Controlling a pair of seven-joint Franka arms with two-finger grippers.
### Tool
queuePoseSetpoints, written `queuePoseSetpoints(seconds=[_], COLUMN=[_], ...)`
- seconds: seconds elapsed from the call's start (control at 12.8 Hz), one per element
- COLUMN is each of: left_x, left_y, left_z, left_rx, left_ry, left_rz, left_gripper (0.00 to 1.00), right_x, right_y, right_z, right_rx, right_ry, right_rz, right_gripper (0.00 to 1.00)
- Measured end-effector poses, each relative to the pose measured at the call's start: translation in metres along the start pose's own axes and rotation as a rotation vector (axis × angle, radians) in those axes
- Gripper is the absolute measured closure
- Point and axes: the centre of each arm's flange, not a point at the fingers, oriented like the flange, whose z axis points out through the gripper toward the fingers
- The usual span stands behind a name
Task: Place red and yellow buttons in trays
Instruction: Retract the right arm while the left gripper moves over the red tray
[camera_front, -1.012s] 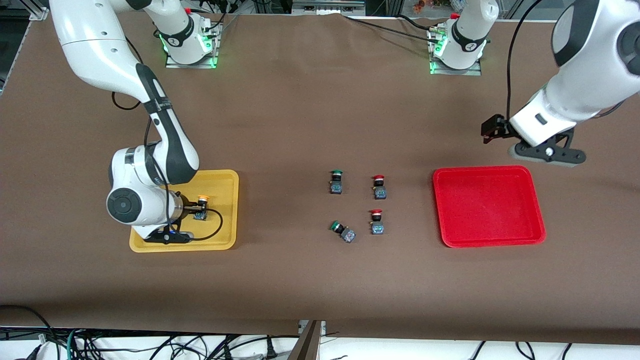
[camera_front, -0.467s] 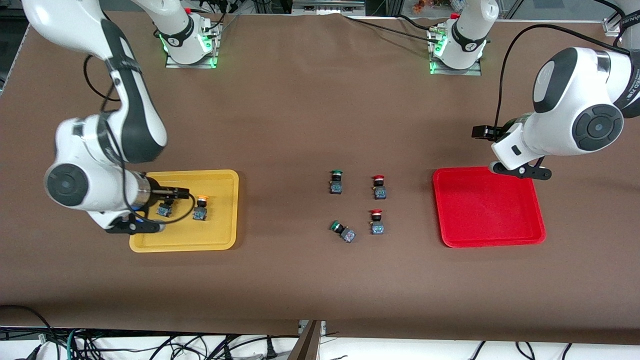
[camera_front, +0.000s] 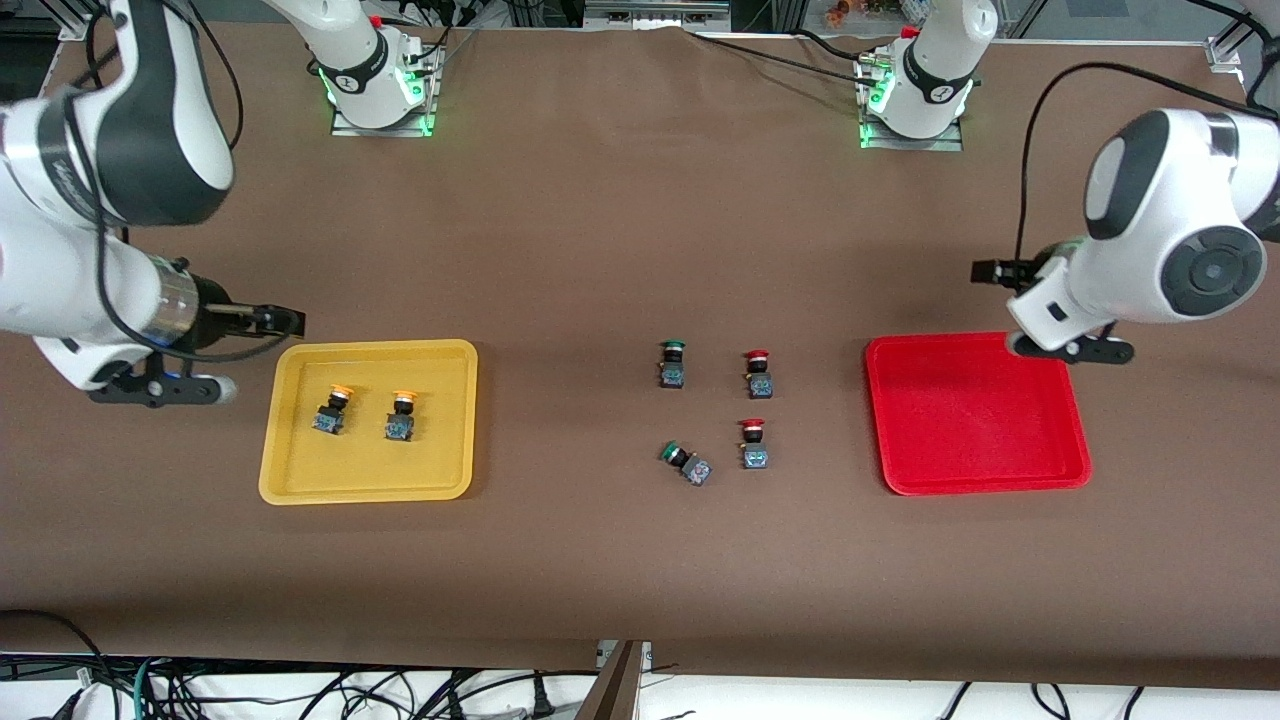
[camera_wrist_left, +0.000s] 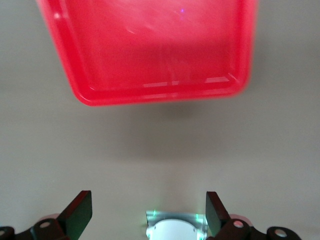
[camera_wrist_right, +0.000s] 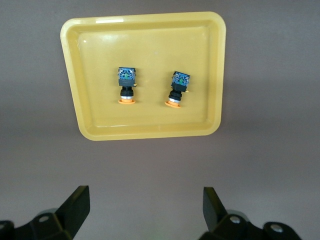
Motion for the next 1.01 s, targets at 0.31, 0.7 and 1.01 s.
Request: queuePoseSetpoints(seconds=[0.31, 0.7, 1.01], left_x=[0.064, 0.093, 0.095], left_y=[-0.108, -0.081, -0.092], left_z=[0.047, 0.073, 0.025], left_rx=[-0.083, -0.090, -0.182], left_ry=[0.131, 0.130, 0.224], left_rz=[-0.142, -0.097, -0.151], left_gripper=[0.00, 0.00, 0.00], right_x=[-0.015, -0.021, -0.033], right_y=[0.018, 0.056, 0.059], right_z=[-0.023, -0.036, -0.056], right_rx=[-0.001, -0.005, -0.002], right_ry=[0.015, -0.010, 0.009], right_rz=[-0.045, -0.061, -0.061], right_gripper=[0.00, 0.00, 0.00])
